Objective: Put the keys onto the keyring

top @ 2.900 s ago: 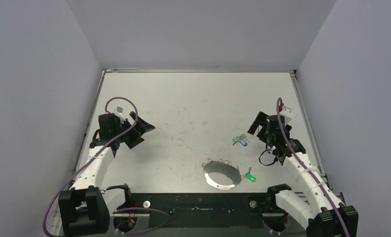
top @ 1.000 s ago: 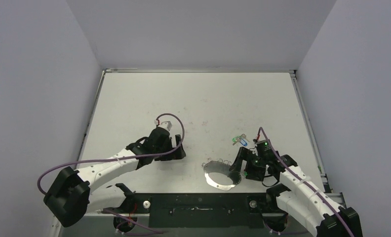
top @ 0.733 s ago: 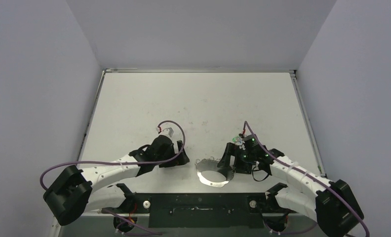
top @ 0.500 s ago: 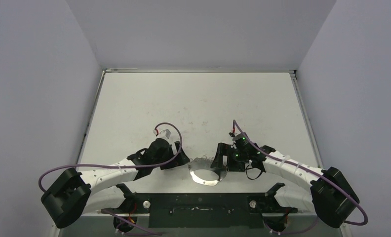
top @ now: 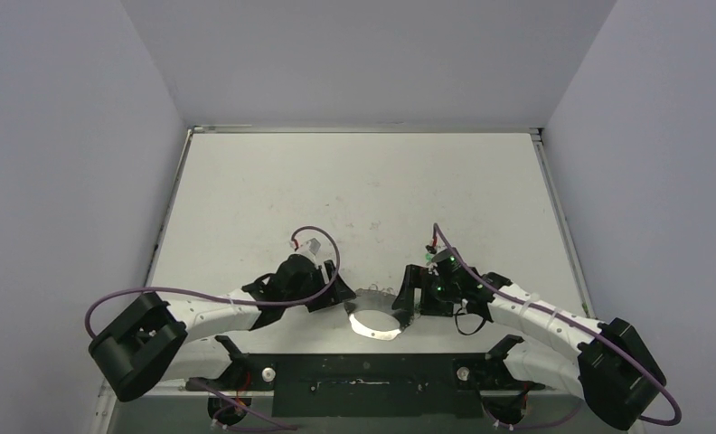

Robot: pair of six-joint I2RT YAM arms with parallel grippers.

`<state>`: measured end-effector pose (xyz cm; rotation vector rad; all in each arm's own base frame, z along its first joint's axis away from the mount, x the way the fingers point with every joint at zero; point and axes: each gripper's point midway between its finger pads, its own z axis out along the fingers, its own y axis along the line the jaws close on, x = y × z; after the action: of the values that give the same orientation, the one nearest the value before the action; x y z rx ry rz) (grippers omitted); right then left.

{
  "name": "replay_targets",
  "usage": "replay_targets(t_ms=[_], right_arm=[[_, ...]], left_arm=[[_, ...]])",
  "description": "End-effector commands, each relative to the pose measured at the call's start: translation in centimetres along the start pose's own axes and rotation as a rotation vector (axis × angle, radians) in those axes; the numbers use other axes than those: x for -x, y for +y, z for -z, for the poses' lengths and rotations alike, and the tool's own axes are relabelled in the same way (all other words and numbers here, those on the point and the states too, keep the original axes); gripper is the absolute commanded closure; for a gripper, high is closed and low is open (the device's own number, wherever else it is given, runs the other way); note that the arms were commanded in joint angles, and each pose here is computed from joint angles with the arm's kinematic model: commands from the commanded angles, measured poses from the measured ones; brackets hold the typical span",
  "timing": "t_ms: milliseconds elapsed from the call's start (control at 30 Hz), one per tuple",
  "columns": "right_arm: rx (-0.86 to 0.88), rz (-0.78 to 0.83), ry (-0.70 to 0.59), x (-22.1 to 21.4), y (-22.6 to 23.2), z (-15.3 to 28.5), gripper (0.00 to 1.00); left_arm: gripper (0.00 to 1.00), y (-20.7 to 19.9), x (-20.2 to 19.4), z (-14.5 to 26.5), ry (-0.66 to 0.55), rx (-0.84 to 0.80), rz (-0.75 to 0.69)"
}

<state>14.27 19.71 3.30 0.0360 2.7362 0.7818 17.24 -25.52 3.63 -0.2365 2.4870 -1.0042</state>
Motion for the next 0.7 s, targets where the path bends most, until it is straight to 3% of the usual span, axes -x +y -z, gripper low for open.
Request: replay_targets(t_ms=[0, 200, 433, 667], right_arm=[[0.046, -0.01, 0.0, -0.3, 0.4, -0.6, 0.17], [0.08, -0.019, 0.024, -0.8, 0.9, -1.1, 0.27], [0.1, -0.013, 0.011, -0.4, 1.6, -0.6, 0.35], [-0.028, 0.101, -0.075, 1.6, 0.3, 1.8, 0.31]], left_arm=[[0.4, -0.7, -0.9, -1.2, 0.055, -0.007, -0.024], [0.5, -1.6, -1.1, -2.7, 0.091, 0.008, -0.066], [0.51, -0.4, -0.1, -2.0, 0.077, 0.123, -0.132], [0.49, 0.5, 1.2, 0.5, 0.005, 0.181, -0.183]])
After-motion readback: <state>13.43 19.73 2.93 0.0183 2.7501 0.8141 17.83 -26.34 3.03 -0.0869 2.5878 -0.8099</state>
